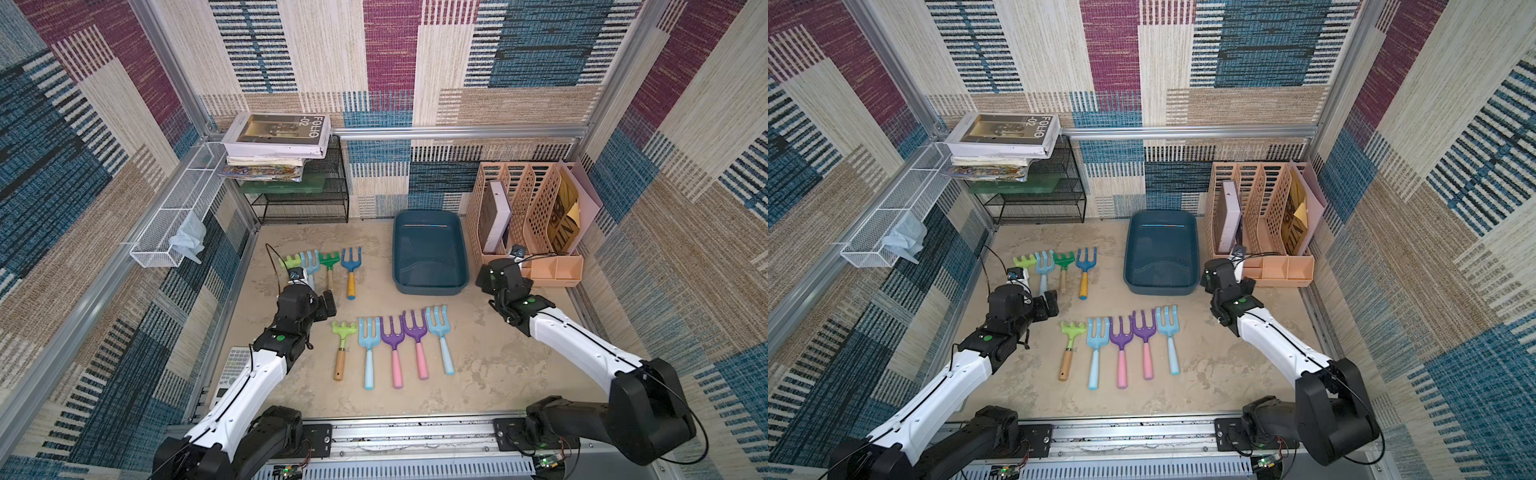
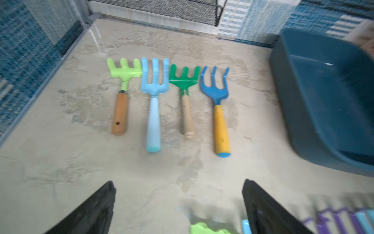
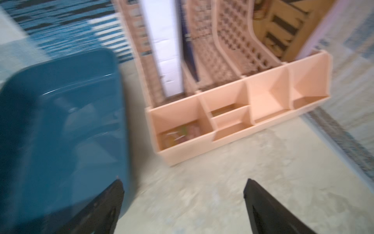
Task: Take the hand rake out of the storage box
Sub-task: Reset both arms
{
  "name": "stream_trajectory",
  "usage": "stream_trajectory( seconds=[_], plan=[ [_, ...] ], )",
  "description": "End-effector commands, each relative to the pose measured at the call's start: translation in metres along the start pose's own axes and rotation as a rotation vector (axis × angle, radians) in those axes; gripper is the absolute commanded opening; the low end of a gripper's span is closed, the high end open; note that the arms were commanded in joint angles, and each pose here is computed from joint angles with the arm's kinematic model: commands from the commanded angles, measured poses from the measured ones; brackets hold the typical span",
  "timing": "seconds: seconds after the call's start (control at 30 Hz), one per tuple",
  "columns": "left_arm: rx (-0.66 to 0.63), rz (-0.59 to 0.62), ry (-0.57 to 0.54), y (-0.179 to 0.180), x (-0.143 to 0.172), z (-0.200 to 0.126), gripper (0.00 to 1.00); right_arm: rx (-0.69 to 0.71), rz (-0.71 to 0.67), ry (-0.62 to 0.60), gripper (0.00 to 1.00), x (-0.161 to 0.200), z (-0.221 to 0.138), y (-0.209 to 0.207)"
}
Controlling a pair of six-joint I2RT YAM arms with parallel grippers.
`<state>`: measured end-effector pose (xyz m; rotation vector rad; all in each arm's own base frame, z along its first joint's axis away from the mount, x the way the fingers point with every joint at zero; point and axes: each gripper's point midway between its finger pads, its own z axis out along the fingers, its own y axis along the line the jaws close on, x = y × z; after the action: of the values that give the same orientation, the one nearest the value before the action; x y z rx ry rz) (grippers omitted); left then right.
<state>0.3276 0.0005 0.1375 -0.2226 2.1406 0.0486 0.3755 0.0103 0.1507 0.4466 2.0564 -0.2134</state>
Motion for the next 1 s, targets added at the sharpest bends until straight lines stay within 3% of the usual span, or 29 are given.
stream_trajectory(
  seconds=[0.0,0.2,0.33,0.43,0.63,0.7,0.77,0.8,0.9,0.97],
  plan=[
    [-0.045,0.029,-0.047,0.029,0.001,0.020,0.99,-0.066,-0.093,-0.133,0.96,-0.011,0.014,-0.004],
    [0.085,-0.075,0.017,0.041,0.008,0.060,0.99,-0.074,-0.114,-0.259,0.95,-0.007,0.011,-0.030],
    [0.153,-0.094,-0.190,0.041,-0.015,0.053,0.99,-0.064,-0.052,-0.219,0.95,0.012,0.028,-0.048],
    [0.192,-0.124,-0.231,0.042,-0.013,0.063,0.99,0.008,-0.035,-0.174,0.96,0.012,0.044,-0.063],
    [0.222,0.074,-0.146,0.002,-0.007,0.079,0.99,0.000,-0.013,-0.343,0.96,0.004,0.022,-0.079],
    [0.222,0.134,-0.113,-0.011,-0.001,0.091,0.99,0.023,-0.002,-0.319,0.96,0.004,0.028,-0.081],
    [0.197,0.122,-0.120,-0.007,-0.001,0.090,0.99,0.007,-0.033,-0.299,0.96,0.004,0.033,-0.074],
    [0.198,0.122,-0.117,-0.007,0.000,0.090,0.99,-0.021,-0.067,-0.289,0.96,0.005,0.036,-0.066],
    [0.210,0.140,-0.118,-0.012,0.001,0.088,0.99,-0.294,-0.250,-0.286,0.96,0.016,0.033,-0.013],
    [0.213,0.148,-0.119,-0.013,0.001,0.088,0.99,-0.251,-0.203,-0.307,0.96,0.015,0.033,-0.025]
  ],
)
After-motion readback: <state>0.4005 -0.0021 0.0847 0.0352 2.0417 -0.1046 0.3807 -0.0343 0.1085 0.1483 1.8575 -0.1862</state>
